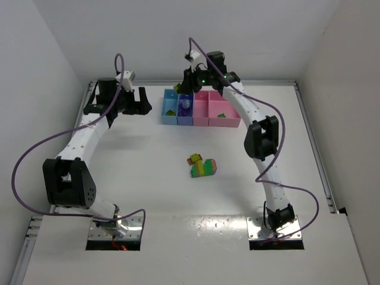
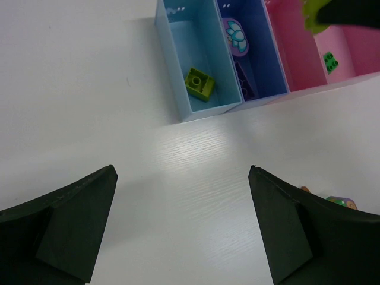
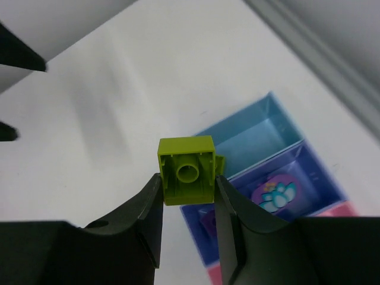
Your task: Sort the legos into containers by color
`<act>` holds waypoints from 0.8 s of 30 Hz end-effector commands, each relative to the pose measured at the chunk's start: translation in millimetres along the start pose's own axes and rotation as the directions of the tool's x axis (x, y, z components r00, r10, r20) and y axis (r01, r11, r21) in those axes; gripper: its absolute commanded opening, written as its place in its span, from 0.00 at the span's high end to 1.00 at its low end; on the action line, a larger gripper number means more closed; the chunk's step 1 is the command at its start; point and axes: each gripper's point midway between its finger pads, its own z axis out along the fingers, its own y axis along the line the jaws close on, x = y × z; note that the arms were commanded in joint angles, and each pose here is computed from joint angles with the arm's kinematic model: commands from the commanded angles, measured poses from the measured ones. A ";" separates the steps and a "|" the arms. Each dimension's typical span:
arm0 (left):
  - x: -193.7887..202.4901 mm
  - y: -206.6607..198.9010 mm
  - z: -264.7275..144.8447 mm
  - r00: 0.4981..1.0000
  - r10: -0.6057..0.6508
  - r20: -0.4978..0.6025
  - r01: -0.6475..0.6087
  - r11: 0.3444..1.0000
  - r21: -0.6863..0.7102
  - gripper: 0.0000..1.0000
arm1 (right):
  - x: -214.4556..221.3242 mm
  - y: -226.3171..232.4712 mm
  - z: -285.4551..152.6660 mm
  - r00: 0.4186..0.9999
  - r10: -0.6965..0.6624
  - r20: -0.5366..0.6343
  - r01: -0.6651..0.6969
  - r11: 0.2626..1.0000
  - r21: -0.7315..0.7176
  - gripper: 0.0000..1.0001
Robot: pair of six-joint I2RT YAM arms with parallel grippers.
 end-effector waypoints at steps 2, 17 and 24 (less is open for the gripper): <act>-33.6 12.1 -14.2 0.996 -0.006 0.092 0.009 0.999 -0.036 0.00 | 23.9 15.0 34.4 0.977 0.212 0.000 -0.212 0.977 -0.020 1.00; -21.9 26.2 -19.5 0.998 -0.028 0.055 0.029 0.999 -0.034 0.00 | 55.4 13.7 74.4 0.956 0.292 -0.006 -0.292 0.956 -0.024 0.71; -16.5 -11.2 -17.3 0.998 0.051 0.039 -0.057 0.984 0.171 0.00 | 27.2 22.9 58.3 0.981 0.192 0.019 -0.191 0.981 -0.008 0.37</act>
